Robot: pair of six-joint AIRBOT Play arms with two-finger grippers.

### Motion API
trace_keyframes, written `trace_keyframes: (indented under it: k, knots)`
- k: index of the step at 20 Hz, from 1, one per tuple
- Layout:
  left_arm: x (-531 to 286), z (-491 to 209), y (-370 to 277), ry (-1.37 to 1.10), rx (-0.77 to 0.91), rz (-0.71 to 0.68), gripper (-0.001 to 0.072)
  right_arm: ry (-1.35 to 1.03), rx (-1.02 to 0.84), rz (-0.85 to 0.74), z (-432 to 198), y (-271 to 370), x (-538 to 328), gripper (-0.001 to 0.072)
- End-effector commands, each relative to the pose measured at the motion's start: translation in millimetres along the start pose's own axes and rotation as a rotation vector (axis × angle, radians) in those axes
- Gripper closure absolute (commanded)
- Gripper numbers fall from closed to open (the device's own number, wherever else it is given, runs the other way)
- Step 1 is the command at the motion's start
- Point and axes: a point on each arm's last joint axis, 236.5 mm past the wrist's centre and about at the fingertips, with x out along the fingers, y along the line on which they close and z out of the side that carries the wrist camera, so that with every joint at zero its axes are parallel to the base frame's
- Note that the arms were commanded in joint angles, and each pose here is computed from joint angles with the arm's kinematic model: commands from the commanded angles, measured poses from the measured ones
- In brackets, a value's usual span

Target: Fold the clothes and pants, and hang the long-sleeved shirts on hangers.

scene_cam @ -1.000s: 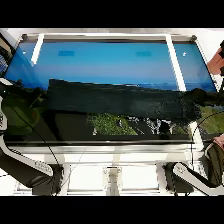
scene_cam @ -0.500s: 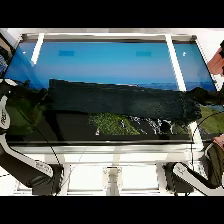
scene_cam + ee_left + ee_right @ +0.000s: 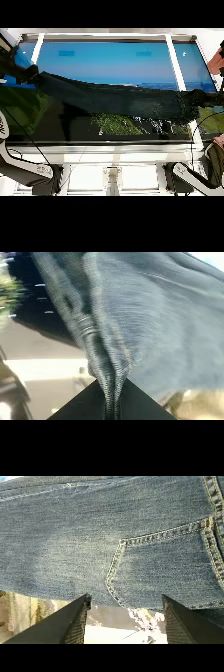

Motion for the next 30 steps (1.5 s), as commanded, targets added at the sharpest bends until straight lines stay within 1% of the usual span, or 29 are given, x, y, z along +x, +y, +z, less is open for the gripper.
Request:
trace_keyframes:
  k: [1,3,5,8,11,13,16,20,21,22,25,26,27,28,29,30]
  knots:
    - [-20,0,-90,-0.004,0.232,-0.022,0.0681,0.011,0.020,0.007,-2,2,0,0.0217]
    - [-6,1,-147,-0.039,0.334,-0.061,0.0680,0.014,0.021,0.008,-3,2,0,0.0217]
    - [13,-8,-196,-0.038,0.376,-0.105,0.0680,0.018,0.040,0.009,-4,3,0,0.0216]
    - [41,-42,-263,0.008,0.508,-0.165,0.0680,0.024,0.044,0.013,-5,4,0,0.0217]
    - [62,-65,-323,-0.014,0.608,-0.231,0.0680,0.056,0.046,0.029,-13,8,0,0.0217]
    - [77,-73,-358,-0.047,0.637,-0.291,0.0680,0.079,0.057,0.040,-18,11,0,0.0216]
    - [101,-92,-404,-0.048,0.634,-0.406,0.0680,0.109,0.065,0.055,-25,14,-1,0.0217]
    - [152,-116,-419,0.013,0.627,-0.412,0.0670,0.133,0.071,0.067,-31,17,-2,0.0216]
    - [166,-122,-418,0.043,0.608,-0.405,0.0606,0.136,0.071,0.068,-31,18,-2,0.0217]
    - [178,-128,-416,0.068,0.592,-0.398,0.0566,0.136,0.071,0.068,-31,18,-2,0.0217]
    - [206,-151,-420,0.135,0.584,-0.410,0.0565,0.135,0.070,0.068,-31,18,-2,0.0216]
    - [215,-157,-423,0.146,0.585,-0.412,0.0530,0.136,0.070,0.068,-31,18,-2,0.0216]
    - [223,-161,-425,0.149,0.585,-0.411,0.0418,0.135,0.070,0.068,-31,18,-2,0.0216]
    - [232,-165,-425,0.158,0.584,-0.409,0.0280,0.136,0.070,0.068,-31,18,-2,0.0216]
    - [237,-170,-424,0.174,0.582,-0.408,0.0216,0.136,0.070,0.068,-31,18,-2,0.0216]
    - [239,-175,-424,0.193,0.576,-0.416,0.0213,0.136,0.070,0.067,-31,18,-2,0.0217]
